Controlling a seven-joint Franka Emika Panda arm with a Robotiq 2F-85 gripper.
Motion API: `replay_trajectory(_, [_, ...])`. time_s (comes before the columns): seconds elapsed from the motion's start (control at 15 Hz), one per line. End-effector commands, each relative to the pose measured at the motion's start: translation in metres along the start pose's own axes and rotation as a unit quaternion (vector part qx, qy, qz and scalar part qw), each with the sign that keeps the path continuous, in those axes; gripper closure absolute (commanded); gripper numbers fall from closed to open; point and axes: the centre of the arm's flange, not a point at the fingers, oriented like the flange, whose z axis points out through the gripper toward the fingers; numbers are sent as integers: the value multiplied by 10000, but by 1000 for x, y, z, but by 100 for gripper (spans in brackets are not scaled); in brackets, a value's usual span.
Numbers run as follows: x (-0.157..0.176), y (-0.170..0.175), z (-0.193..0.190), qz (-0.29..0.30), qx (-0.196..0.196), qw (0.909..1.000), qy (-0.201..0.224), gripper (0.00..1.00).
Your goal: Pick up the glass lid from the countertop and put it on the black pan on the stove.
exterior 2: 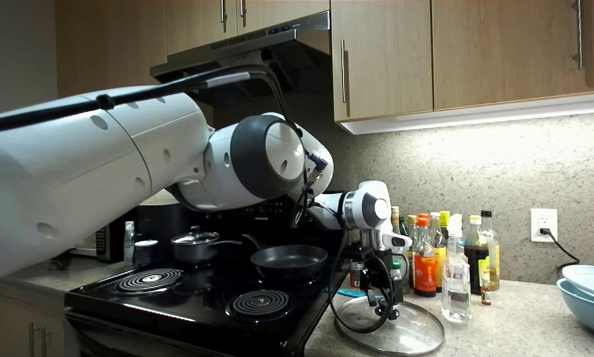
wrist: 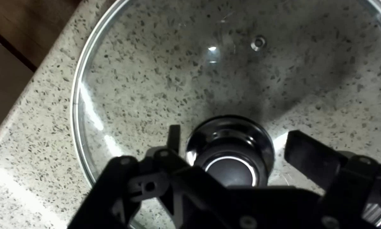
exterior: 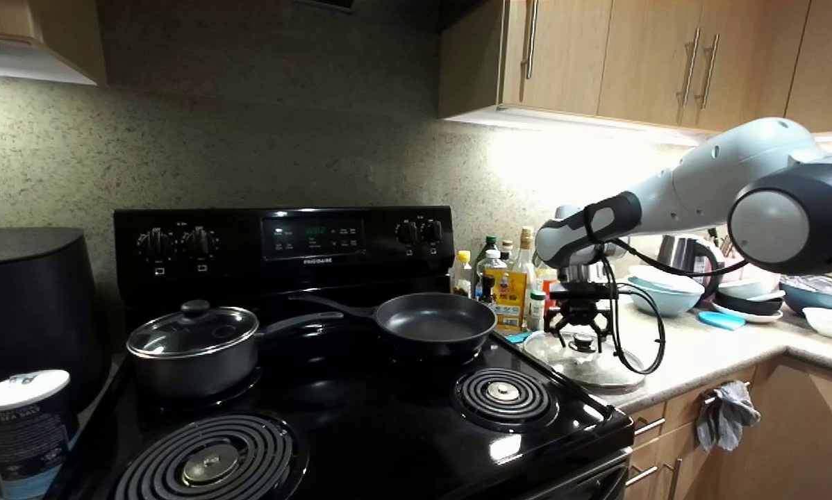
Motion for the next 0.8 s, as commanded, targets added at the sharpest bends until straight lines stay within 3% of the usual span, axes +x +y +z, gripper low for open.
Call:
replay_trajectory(0.0, [9,-4,3,-5,157,9999,47,47])
replay_trajectory(0.33, [13,1,-3,-49,184,9998,110,69])
replay_trajectory(0.67, [13,2,-4,-161,91,9998,107,69])
replay_trajectory(0.73, [13,3,-6,-141,28,9998,125,19])
